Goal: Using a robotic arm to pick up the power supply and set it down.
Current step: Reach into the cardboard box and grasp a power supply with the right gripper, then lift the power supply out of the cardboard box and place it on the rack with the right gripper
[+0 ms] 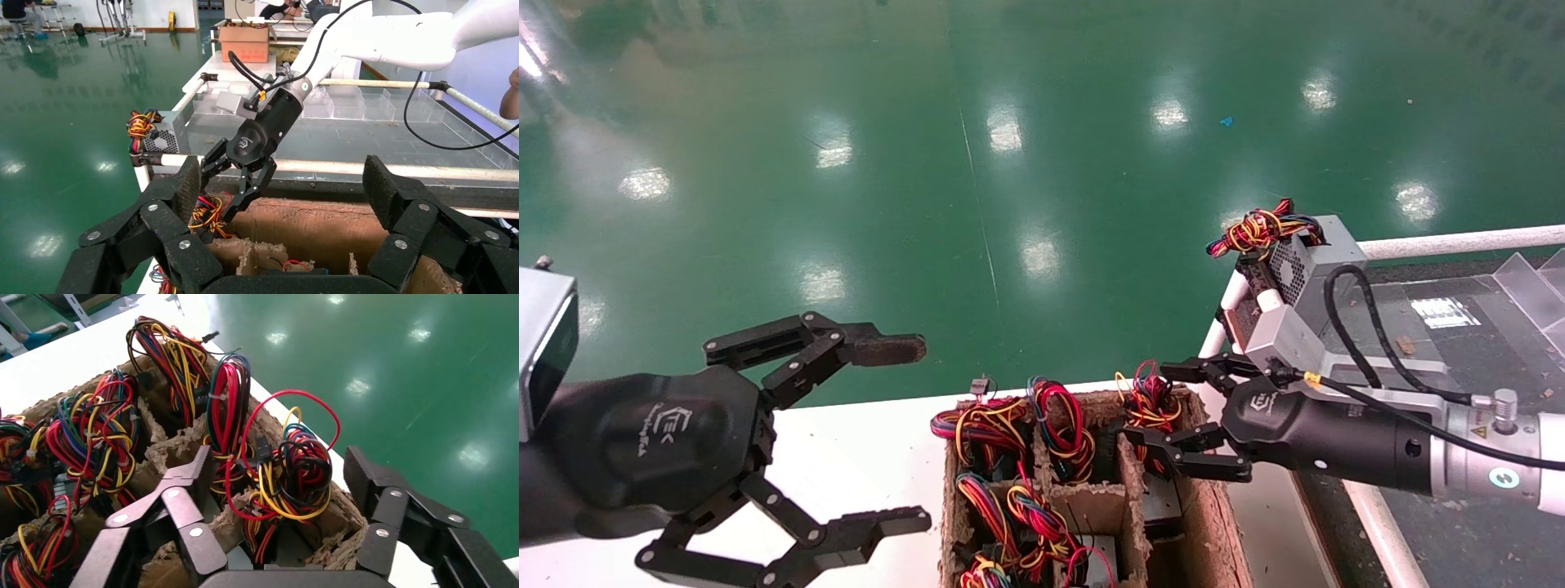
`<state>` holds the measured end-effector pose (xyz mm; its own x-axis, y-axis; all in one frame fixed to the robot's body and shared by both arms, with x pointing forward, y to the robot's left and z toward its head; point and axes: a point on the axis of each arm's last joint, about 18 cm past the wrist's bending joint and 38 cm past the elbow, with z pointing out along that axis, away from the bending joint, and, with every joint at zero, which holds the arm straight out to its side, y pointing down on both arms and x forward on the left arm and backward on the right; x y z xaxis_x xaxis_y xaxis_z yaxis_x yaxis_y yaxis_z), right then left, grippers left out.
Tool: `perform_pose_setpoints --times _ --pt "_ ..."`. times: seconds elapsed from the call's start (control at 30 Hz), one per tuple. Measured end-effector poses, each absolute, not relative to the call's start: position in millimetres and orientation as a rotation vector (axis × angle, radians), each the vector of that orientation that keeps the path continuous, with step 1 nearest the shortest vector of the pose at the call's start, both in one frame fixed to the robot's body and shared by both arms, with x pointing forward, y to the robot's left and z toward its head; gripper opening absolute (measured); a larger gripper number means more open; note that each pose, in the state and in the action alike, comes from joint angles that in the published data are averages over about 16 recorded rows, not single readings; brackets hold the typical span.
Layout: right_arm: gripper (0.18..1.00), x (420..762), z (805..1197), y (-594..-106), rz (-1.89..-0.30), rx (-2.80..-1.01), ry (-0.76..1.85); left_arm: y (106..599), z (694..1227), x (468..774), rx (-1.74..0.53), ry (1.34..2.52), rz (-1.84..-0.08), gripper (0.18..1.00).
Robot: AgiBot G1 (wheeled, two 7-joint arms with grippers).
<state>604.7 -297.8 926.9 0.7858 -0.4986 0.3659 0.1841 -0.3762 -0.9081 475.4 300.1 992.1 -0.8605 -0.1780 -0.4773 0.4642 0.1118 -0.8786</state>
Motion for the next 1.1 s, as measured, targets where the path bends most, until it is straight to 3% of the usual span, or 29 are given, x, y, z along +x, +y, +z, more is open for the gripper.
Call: perform_pose_setpoints --times 0.23,0.63,0.83,1.1 --pt "0.703 610 920 -297 -0.735 -1.820 0.247 300 992 475 0.277 1.925 -1.799 0.972" --pt "0.432 610 914 -294 -0.739 -1.822 0.226 300 992 475 0.277 1.925 -1.799 1.001" --pt "0.347 602 918 -295 -0.754 -1.809 0.202 300 992 475 0.277 1.925 -1.799 1.001" --pt "0.306 577 946 -304 -0.826 -1.747 0.133 300 992 475 0.277 1.925 -1.799 1.001"
